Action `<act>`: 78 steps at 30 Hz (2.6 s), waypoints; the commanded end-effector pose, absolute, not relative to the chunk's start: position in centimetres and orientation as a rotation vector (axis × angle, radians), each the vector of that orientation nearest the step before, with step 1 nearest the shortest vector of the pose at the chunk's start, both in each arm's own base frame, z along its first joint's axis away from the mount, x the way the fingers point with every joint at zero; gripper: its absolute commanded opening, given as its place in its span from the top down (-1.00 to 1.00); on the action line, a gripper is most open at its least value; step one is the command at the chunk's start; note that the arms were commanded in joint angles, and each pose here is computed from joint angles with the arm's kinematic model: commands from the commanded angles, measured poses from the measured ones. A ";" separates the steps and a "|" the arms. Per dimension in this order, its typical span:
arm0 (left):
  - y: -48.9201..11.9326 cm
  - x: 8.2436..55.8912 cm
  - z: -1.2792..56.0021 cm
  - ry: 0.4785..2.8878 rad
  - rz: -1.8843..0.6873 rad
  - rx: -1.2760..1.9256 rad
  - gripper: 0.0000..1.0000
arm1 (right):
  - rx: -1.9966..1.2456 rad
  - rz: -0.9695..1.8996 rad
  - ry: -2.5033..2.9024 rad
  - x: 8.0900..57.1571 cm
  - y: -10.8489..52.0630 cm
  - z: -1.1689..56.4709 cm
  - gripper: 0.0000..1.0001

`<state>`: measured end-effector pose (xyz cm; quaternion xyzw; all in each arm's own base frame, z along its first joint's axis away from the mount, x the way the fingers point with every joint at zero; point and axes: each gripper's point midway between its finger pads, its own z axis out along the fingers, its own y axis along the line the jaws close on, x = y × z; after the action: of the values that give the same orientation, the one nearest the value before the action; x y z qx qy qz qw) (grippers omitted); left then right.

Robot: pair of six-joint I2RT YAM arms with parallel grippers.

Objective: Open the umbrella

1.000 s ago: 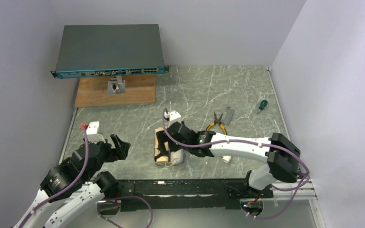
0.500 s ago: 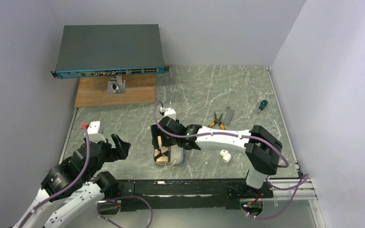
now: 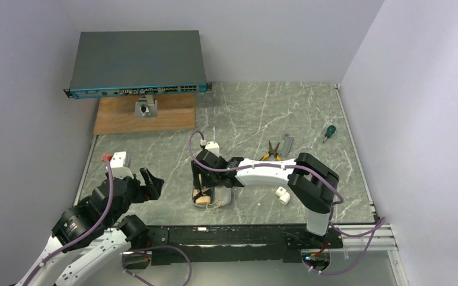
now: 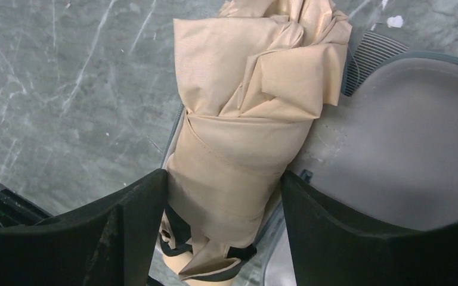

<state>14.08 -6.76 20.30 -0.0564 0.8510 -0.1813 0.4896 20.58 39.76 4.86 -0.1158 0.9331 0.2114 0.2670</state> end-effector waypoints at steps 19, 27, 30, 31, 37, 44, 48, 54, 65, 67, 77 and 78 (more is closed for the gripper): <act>-6.6 14.5 20.6 2.058 -0.422 -0.153 -0.81 | -0.331 0.732 2.415 21.9 43.0 13.1 0.53; -6.5 14.5 20.6 2.059 -0.417 -0.159 -0.81 | -0.321 0.807 2.260 22.1 41.4 21.6 0.55; -6.6 14.5 20.6 2.061 -0.416 -0.159 -0.81 | -0.303 0.751 2.225 22.4 39.1 23.1 0.55; -6.5 14.5 20.6 2.061 -0.416 -0.159 -0.81 | -0.297 0.725 2.221 22.5 38.2 23.1 0.55; -6.6 14.5 20.5 2.063 -0.414 -0.159 -0.81 | -0.216 0.479 2.236 23.5 30.5 20.2 0.55; -6.6 14.6 20.4 2.073 -0.401 -0.159 -0.81 | -0.198 0.267 2.259 23.4 25.3 16.6 0.56; -6.5 14.7 20.2 2.083 -0.391 -0.163 -0.81 | -0.250 0.255 2.283 23.3 25.9 14.4 0.57; -6.4 14.7 20.2 2.081 -0.388 -0.169 -0.81 | -0.386 0.385 2.333 23.0 30.1 11.9 0.61; -6.2 14.6 20.3 2.076 -0.383 -0.182 -0.81 | -0.558 0.544 2.346 23.1 38.9 11.1 0.62; -6.2 14.6 20.3 2.073 -0.384 -0.183 -0.81 | -0.568 0.578 2.344 23.1 40.3 11.2 0.62; -6.0 14.6 20.5 2.063 -0.390 -0.188 -0.81 | -0.615 0.792 2.385 21.6 46.5 11.1 0.65; -6.1 14.6 20.5 2.062 -0.391 -0.188 -0.81 | -0.613 0.808 2.385 21.6 46.8 11.2 0.65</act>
<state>14.43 -6.52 19.83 -0.0644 0.8578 -0.1622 0.4835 21.94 42.69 7.20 -0.2315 0.9114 0.2152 0.2635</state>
